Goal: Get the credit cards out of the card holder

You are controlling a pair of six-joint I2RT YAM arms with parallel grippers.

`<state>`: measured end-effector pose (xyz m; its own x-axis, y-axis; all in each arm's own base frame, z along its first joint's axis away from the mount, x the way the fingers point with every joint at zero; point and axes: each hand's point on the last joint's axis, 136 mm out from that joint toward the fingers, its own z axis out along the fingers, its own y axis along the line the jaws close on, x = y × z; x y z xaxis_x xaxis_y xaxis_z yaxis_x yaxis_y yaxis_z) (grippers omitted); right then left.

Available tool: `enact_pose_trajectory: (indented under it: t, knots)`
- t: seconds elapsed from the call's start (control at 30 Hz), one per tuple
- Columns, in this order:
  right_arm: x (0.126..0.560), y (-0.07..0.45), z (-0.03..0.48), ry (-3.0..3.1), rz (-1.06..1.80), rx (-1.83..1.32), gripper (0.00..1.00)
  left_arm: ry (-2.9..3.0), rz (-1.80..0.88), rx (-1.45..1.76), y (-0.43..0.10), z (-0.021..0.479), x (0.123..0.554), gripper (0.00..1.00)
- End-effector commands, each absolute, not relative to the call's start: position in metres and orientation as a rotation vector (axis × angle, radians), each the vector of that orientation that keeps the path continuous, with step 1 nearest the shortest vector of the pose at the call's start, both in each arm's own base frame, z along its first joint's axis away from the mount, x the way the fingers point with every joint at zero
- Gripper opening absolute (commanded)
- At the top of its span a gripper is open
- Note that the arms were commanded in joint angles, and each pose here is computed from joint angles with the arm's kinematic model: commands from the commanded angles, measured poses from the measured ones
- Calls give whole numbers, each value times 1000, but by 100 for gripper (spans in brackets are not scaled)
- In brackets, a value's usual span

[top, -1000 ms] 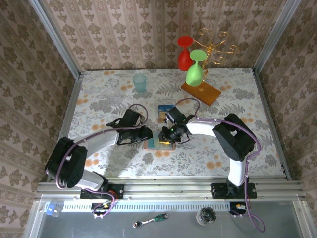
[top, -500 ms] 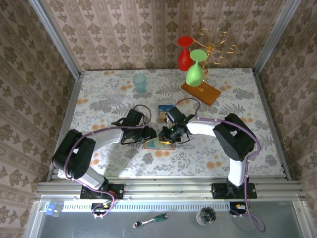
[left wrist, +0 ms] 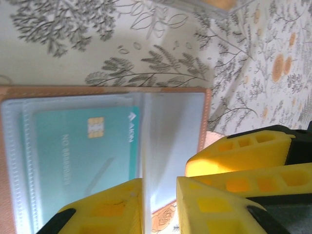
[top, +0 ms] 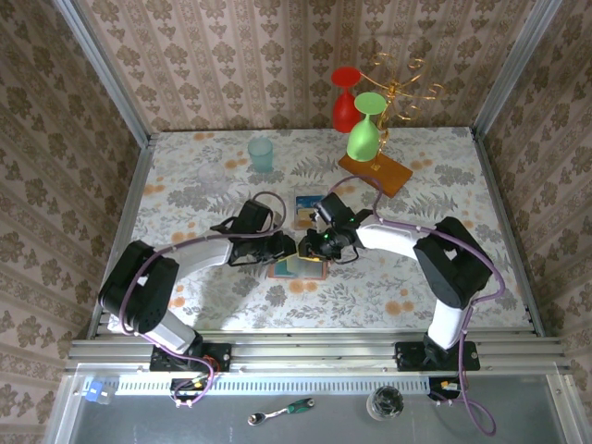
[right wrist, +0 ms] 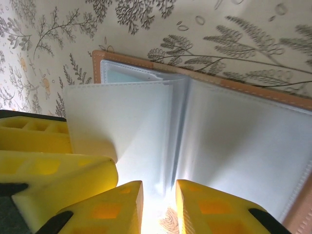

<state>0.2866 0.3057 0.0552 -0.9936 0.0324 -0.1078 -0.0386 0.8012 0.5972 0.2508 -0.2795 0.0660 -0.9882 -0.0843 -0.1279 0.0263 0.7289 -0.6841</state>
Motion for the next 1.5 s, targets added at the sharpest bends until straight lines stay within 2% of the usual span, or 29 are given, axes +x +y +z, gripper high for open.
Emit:
enact_pose_trajectory:
  t: [0.0,0.23,0.53,1.17,1.47]
  knots:
    - [283,287,57,2893,830,-16,27,2782,-1149,-2,-294,73,251,25]
    - [279,258,55,2911,608,-62,27,2808,-1166,41,-310,69,250,25]
    - [274,235,51,2918,463,-80,27,2820,-1188,76,-330,66,253,35]
    - [267,214,10,2986,385,-24,27,2851,-1252,71,-348,47,256,50]
    - [268,214,19,2962,404,-48,28,2744,-1249,42,-340,74,270,48]
